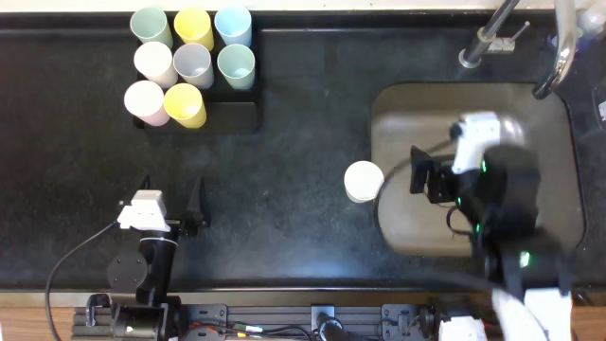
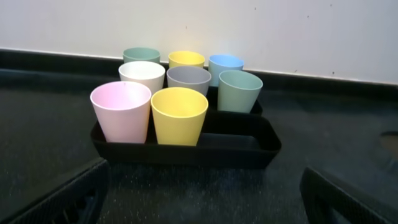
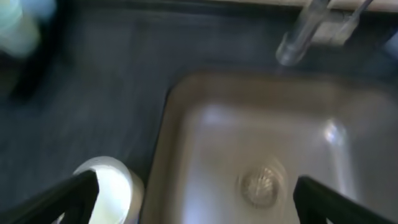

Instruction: Store Cups

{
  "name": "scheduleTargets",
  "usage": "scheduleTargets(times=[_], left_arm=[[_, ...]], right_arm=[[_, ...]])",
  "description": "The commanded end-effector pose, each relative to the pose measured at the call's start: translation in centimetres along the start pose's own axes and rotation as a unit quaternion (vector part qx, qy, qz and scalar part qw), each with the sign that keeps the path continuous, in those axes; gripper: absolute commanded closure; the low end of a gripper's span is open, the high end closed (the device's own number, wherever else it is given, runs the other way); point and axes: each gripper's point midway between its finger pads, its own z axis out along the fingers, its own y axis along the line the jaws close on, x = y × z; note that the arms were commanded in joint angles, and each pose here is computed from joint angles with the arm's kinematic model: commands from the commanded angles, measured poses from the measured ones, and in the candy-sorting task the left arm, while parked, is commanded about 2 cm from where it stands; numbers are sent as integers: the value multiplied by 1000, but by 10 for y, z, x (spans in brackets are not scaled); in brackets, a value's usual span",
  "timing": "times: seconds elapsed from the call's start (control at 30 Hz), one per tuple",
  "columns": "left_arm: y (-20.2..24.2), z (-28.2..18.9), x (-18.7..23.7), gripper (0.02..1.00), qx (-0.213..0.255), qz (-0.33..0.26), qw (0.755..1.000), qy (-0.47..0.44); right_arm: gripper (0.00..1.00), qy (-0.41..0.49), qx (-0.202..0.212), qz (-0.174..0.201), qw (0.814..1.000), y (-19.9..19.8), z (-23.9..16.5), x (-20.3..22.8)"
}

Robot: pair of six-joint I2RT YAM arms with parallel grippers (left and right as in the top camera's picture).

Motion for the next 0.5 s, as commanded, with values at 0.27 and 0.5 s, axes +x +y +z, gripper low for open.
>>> scheduleTargets(times=[0.27,0.5], left_arm=[[-2,-1,0,18,6,13,1000,-2],[-2,-1,0,18,6,13,1000,-2]], right_arm=[[60,290,-136,64,945,46,46,45],[71,373,-139,60,915,56,73,75]])
